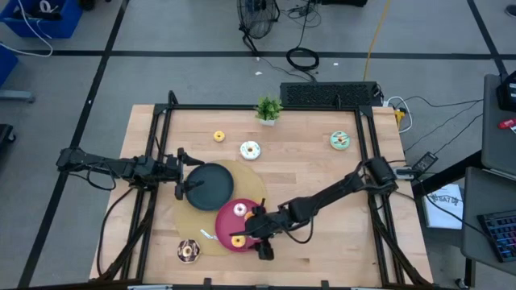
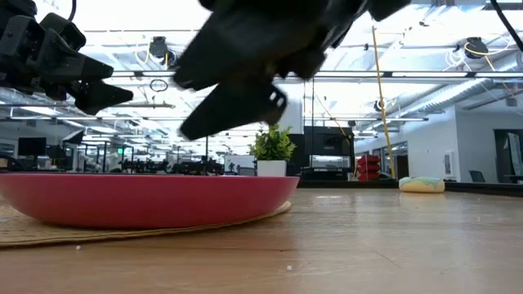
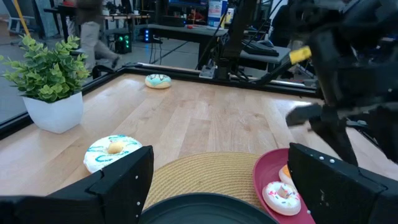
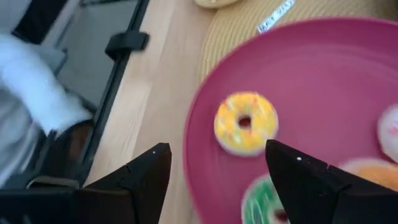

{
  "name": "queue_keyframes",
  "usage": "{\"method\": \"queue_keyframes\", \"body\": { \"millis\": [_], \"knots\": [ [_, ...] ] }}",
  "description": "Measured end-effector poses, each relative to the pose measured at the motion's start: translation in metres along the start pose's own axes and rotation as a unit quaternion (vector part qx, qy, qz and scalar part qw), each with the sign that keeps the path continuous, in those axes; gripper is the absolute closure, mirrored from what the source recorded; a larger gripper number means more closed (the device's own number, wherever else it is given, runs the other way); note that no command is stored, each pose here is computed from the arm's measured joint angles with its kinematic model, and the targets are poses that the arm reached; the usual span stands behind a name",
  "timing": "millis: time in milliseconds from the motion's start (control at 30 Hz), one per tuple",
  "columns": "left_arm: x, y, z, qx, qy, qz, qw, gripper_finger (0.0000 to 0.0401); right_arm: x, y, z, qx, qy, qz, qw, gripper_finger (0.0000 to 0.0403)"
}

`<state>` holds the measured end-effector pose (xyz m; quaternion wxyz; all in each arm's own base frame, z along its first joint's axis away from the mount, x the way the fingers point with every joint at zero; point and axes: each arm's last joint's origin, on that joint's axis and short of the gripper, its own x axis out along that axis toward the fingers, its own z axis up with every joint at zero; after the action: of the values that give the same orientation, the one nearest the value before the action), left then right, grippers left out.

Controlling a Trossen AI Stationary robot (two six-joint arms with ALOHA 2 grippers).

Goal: Pick & Place donuts
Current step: Put the small yellow donut into the pink plate

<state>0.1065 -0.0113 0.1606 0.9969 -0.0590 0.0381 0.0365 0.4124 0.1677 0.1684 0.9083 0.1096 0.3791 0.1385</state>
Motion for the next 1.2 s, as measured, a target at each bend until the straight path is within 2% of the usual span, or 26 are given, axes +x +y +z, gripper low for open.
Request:
{"method": "queue_keyframes", "body": {
  "millis": [133, 300, 433, 533, 667, 767, 800, 933, 1033, 1100, 1200],
  "knots": [
    [0.000, 0.000, 0.000, 0.000, 0.000, 0.000, 1.000, 0.0036, -0.029, 0.004, 0.006, 0.000, 0.035, -0.014, 0.999, 0.0154],
    [0.000, 0.000, 0.000, 0.000, 0.000, 0.000, 1.000, 0.0036, -0.066, 0.021, -0.001, -0.046, 0.033, 0.000, 0.998, 0.0154],
    [0.000, 0.000, 0.000, 0.000, 0.000, 0.000, 1.000, 0.0036, -0.098, 0.031, -0.020, -0.093, -0.009, 0.029, 0.995, 0.0154],
    [0.000, 0.000, 0.000, -0.001, -0.001, 0.000, 1.000, 0.0036, -0.123, 0.030, -0.042, -0.109, -0.066, 0.022, 0.992, 0.0153],
    [0.000, 0.000, 0.001, -0.002, -0.005, -0.001, 1.000, 0.0036, -0.160, 0.013, -0.077, -0.089, -0.112, -0.017, 0.990, 0.0154],
    [0.000, 0.000, 0.001, -0.002, -0.005, -0.001, 1.000, 0.0036, -0.184, -0.007, -0.111, -0.005, -0.135, -0.023, 0.990, 0.0153],
    [0.000, 0.000, 0.001, -0.002, -0.004, -0.001, 1.000, 0.0036, -0.189, -0.013, -0.122, 0.006, -0.153, -0.020, 0.988, 0.0154],
    [0.000, 0.000, 0.001, -0.002, -0.004, -0.001, 1.000, 0.0036, -0.208, -0.035, -0.166, -0.050, -0.267, 0.010, 0.962, 0.0154],
    [0.000, -0.001, 0.006, -0.009, -0.029, -0.004, 1.000, 0.0036, -0.218, -0.054, -0.194, -0.058, -0.347, 0.021, 0.936, 0.0154],
    [0.000, -0.001, 0.008, -0.020, -0.040, -0.006, 0.999, 0.0036, -0.227, -0.057, -0.190, -0.056, -0.383, 0.034, 0.921, 0.0153],
    [0.000, -0.001, 0.009, -0.026, -0.047, -0.008, 0.999, 0.0036, -0.226, -0.065, -0.195, -0.060, -0.345, 0.021, 0.936, 0.0154]
  ]
}}
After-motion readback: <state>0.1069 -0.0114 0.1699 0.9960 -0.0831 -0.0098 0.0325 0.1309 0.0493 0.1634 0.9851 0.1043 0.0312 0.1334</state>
